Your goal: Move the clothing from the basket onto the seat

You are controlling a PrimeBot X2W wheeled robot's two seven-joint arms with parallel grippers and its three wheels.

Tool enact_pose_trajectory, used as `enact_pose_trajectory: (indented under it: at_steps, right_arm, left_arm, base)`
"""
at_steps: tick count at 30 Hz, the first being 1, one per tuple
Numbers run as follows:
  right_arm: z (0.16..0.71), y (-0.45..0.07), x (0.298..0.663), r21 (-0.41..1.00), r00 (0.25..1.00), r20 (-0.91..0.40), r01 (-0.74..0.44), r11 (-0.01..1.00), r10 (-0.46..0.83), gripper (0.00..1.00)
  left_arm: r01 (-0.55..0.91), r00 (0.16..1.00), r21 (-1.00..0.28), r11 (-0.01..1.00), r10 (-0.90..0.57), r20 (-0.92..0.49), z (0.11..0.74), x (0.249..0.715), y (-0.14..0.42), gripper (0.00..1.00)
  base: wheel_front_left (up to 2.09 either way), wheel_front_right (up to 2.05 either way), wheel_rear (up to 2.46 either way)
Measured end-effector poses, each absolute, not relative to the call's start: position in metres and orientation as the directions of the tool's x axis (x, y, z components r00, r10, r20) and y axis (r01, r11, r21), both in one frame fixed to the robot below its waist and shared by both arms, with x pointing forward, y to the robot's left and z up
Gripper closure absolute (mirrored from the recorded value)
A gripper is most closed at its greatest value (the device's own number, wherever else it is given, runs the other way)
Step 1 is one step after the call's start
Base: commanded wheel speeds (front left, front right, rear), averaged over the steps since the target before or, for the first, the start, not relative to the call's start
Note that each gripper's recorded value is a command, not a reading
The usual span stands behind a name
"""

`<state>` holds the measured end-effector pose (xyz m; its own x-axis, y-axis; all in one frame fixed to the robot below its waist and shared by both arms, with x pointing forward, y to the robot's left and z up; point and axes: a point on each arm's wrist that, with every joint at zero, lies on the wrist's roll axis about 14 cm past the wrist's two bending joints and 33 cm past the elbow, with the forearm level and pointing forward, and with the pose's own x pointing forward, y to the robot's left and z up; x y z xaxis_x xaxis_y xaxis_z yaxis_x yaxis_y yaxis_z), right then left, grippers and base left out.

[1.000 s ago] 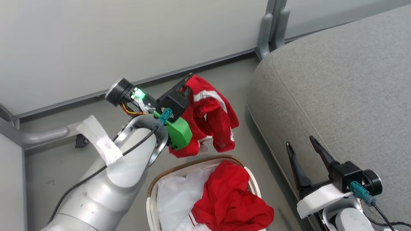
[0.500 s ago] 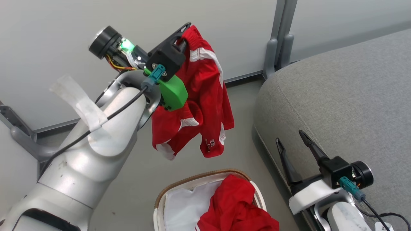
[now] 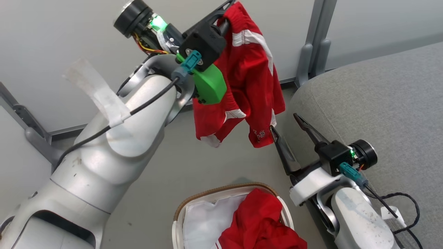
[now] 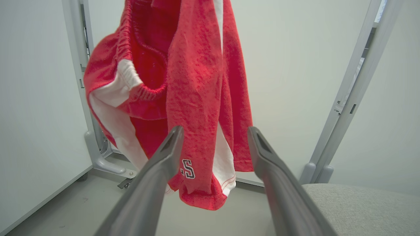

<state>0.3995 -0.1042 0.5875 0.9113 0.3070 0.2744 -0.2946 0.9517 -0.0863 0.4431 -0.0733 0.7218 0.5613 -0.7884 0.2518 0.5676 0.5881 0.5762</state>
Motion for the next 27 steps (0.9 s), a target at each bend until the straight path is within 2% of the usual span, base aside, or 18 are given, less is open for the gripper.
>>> enact_pose_trajectory:
  at_steps: [11, 23, 25, 26, 27]
  right_arm:
    - [0.57, -0.069, 0.418, -0.147, 0.89, 0.178, -0.397, 0.906, 0.419, 0.0]
    - [0.584, -0.036, 0.428, -0.175, 0.841, 0.181, -0.483, 0.858, 0.51, 0.0]
    - [0.586, -0.033, 0.43, -0.184, 0.836, 0.18, -0.489, 0.853, 0.518, 0.59]
    - [0.588, -0.032, 0.43, -0.186, 0.835, 0.182, -0.489, 0.852, 0.519, 0.69]
    - [0.588, -0.032, 0.431, -0.186, 0.835, 0.184, -0.488, 0.853, 0.518, 0.93]
  left_arm:
    - [0.576, 0.514, 0.6, 0.556, -0.816, 0.263, 0.733, 0.425, -0.082, 1.0]
    - [0.616, 0.48, 0.575, 0.539, -0.835, 0.269, 0.734, 0.407, -0.088, 1.0]
    - [0.619, 0.486, 0.566, 0.544, -0.832, 0.268, 0.733, 0.408, -0.086, 1.0]
    - [0.621, 0.488, 0.563, 0.546, -0.831, 0.267, 0.732, 0.408, -0.085, 1.0]
    - [0.622, 0.492, 0.559, 0.548, -0.829, 0.265, 0.73, 0.408, -0.083, 1.0]
  base:
    - [0.0, 0.0, 0.0]
    - [0.0, 0.0, 0.0]
    - [0.0, 0.0, 0.0]
    - [0.0, 0.0, 0.0]
    - [0.0, 0.0, 0.0]
